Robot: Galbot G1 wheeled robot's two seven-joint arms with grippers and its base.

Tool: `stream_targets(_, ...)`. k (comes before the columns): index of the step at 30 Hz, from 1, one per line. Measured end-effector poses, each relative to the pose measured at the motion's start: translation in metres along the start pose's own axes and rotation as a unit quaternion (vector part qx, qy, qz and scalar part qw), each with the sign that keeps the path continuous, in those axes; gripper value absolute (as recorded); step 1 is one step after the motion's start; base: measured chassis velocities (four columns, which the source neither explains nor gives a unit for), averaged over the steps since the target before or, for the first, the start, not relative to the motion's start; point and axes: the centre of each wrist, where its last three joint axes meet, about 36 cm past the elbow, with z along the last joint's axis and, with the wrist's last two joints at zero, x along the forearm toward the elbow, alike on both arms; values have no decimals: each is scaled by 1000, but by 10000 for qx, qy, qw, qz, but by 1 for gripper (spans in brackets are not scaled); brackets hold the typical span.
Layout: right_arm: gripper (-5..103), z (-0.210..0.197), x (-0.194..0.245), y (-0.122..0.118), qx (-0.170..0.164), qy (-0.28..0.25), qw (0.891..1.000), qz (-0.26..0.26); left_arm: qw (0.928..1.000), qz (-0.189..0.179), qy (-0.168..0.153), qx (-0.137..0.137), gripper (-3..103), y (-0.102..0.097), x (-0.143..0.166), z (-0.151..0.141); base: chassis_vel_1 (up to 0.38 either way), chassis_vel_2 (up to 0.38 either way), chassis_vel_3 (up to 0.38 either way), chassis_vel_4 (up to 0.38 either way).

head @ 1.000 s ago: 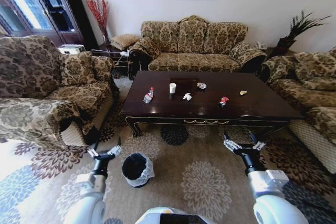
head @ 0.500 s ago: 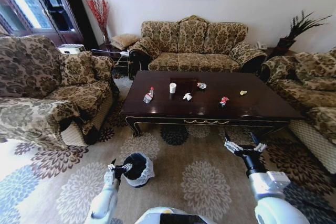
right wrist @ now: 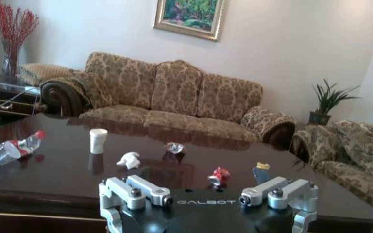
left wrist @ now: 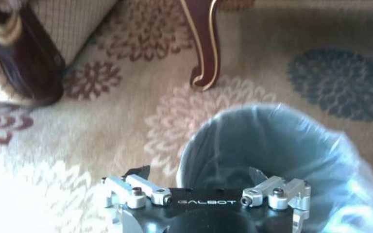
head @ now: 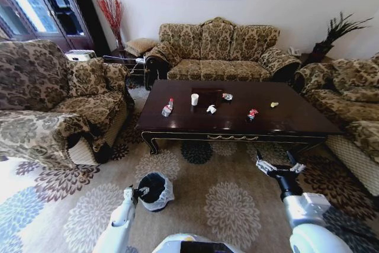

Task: Move to the front of the table and place the trash on the table into the trash bin.

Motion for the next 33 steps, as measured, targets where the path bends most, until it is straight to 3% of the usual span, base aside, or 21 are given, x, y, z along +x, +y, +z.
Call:
stream_targets(3, 100, -1, 0, -1, 10, 7, 10000, 10, 9998, 14, 202, 60, 100, 2, -12, 12, 0, 0, 0, 0)
stream_targets(11, 100, -5, 3, -2, 28, 6, 10000, 65, 9995, 145, 235, 182, 103, -9, -28, 9, 0, 0, 0, 0)
stream_targets(14, 100, -5, 4, -4, 31, 19, 9999, 107, 9993, 140, 290, 173, 97, -9, -32, 9, 0, 0, 0, 0)
stream_targets(17, 100, -5, 7, -9, 52, -6, 9999, 161, 9989, 110, 428, 122, 82, -6, -37, 10, 0, 0, 0, 0)
stream_targets(21, 100, -5, 7, -13, 67, -56, 9998, 154, 9986, 72, 514, 114, 71, -4, -41, 14, 0, 0, 0, 0)
stream_targets(22, 100, -5, 7, -13, 67, -56, 9998, 154, 9986, 72, 514, 114, 71, -4, -41, 14, 0, 0, 0, 0)
stream_targets(25, 100, -6, 7, -15, 54, -99, 9998, 139, 9984, 25, 548, 116, 55, -3, -45, 16, 0, 0, 0, 0)
stream_targets(26, 100, -6, 7, -15, 54, -99, 9998, 139, 9984, 25, 548, 116, 55, -3, -45, 16, 0, 0, 0, 0)
stream_targets(33, 100, -7, 8, -15, 26, -130, 9998, 136, 9986, -8, 516, 138, 28, -3, -51, 9, 0, 0, 0, 0)
